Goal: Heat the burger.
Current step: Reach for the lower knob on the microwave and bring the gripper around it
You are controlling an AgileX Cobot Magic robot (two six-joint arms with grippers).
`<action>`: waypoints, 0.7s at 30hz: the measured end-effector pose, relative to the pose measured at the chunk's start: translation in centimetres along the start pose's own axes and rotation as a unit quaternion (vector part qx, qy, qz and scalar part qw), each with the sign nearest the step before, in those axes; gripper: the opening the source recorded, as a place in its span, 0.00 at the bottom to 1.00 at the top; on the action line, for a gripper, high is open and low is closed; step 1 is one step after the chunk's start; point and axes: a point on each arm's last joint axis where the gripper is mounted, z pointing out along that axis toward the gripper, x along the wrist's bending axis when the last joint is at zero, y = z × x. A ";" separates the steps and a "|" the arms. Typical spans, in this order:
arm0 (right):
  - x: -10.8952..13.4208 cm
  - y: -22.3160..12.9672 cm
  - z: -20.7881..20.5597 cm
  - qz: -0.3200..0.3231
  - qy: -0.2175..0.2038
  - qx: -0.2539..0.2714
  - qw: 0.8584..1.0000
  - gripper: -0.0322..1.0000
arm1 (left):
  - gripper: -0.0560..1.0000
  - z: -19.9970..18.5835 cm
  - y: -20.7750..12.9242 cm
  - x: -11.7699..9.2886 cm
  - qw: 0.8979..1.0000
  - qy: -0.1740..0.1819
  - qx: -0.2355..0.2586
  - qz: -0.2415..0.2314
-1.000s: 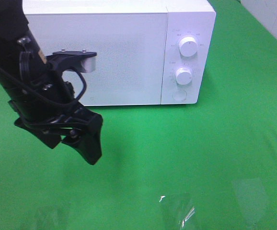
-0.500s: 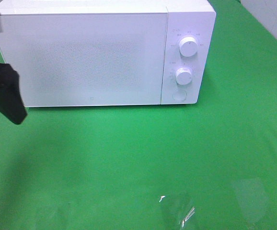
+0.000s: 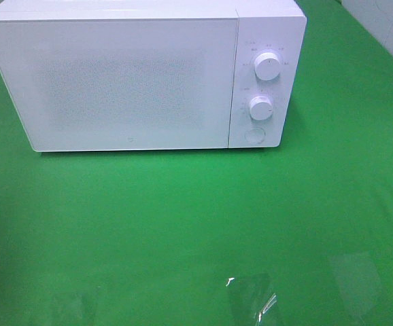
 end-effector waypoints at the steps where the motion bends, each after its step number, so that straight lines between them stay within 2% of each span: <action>1: 0.0 0.0 0.0 0.000 0.000 0.000 1.000 0.76 | 0.83 0.0 0.0 0.0 1.000 0.000 0.000 0.000; 4: 0.0 0.0 0.0 0.000 0.000 0.000 1.000 0.76 | 0.83 -0.7 -1.9 0.1 1.000 0.005 -0.026 0.000; 13: 0.0 0.0 0.0 0.000 0.000 0.000 1.000 0.76 | 0.84 -1.0 -5.5 0.1 0.998 0.006 -0.057 0.010; 14: 0.0 0.0 0.0 0.000 0.000 0.000 1.000 0.76 | 0.90 -0.9 -7.0 0.1 0.997 0.004 -0.070 0.020; 15: 0.0 0.0 0.0 0.000 0.000 0.000 1.000 0.76 | 0.90 -0.9 -7.0 0.1 0.997 0.004 -0.070 0.020; 16: 0.0 0.0 0.0 0.000 0.000 0.000 1.000 0.76 | 0.95 -1.0 -8.0 0.1 0.996 0.004 -0.084 0.022; 21: 0.0 0.0 0.0 0.000 0.000 0.000 1.000 0.76 | 0.98 -0.9 -9.8 0.1 0.994 0.003 -0.109 0.025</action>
